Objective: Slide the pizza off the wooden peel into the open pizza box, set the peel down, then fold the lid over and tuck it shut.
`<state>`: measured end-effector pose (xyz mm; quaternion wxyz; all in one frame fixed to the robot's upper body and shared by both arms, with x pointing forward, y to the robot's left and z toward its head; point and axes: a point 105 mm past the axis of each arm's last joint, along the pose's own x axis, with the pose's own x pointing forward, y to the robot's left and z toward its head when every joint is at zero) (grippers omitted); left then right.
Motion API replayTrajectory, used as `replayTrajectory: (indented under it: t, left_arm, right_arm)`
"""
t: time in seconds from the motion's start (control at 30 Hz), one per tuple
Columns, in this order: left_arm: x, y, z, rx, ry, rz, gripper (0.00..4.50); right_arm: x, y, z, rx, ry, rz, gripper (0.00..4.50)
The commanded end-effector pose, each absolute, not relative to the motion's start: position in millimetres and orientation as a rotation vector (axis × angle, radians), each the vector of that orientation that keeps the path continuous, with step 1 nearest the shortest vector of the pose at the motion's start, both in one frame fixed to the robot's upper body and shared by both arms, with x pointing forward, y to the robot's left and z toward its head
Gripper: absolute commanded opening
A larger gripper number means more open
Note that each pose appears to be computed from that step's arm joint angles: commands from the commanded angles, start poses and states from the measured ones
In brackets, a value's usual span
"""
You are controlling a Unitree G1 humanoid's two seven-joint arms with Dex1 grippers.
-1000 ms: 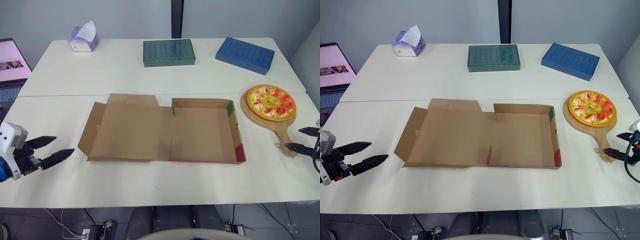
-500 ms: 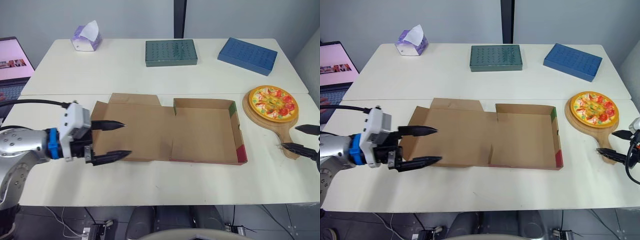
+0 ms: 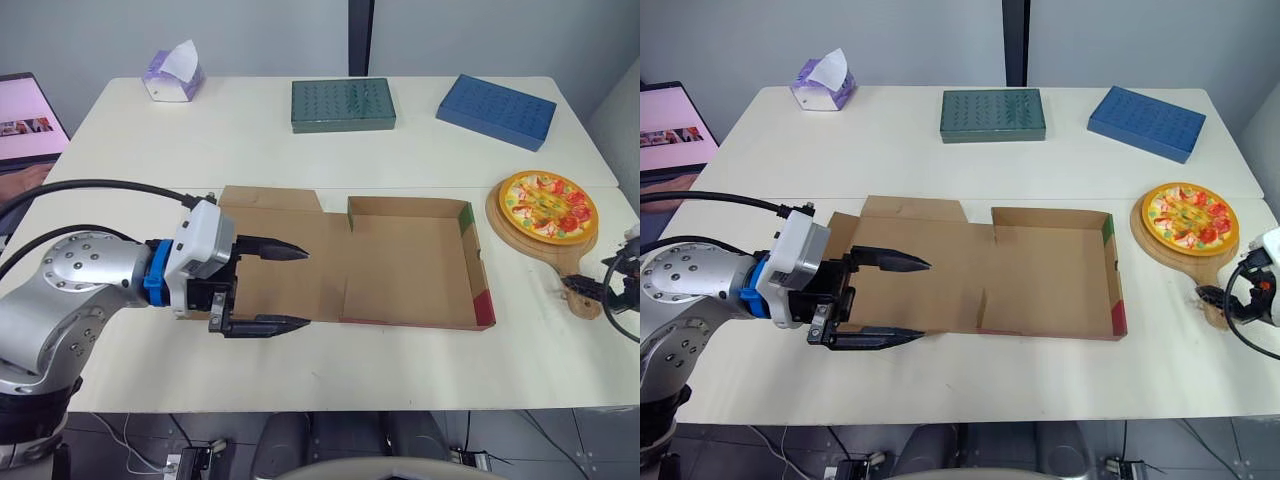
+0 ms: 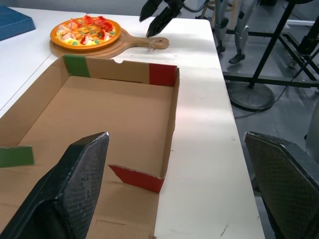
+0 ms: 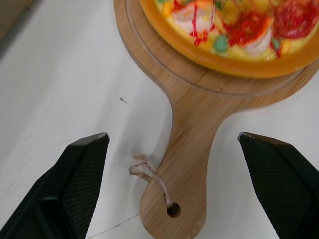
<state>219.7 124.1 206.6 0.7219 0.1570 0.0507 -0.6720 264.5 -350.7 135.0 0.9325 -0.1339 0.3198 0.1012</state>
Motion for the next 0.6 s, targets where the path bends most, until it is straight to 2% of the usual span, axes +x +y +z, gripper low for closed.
replayTrajectory:
  t: [0.03, 0.27, 0.53, 0.57, 0.6]
  left_arm:
    - [211.5, 117.0, 214.0, 0.372, 0.06, -1.532, 4.5]
    - [209.3, 112.5, 214.8, 0.36, 0.044, -1.546, 4.5]
    - [209.4, 112.9, 214.6, 0.359, 0.038, -1.533, 4.5]
    - [209.4, 113.2, 214.7, 0.36, 0.038, -1.531, 4.5]
    - [209.5, 113.5, 214.8, 0.36, 0.038, -1.529, 4.5]
  right_arm:
    - [271.6, -357.1, 136.3, -0.292, 0.641, 0.162, 4.45]
    - [293.2, -367.0, 119.7, -0.244, 0.652, 0.111, 4.45]
    - [293.4, -368.1, 95.3, -0.157, 0.738, 0.123, 4.45]
    - [293.2, -366.4, 93.6, -0.139, 0.74, 0.128, 4.09]
    - [293.2, -365.2, 92.6, -0.127, 0.741, 0.132, 3.92]
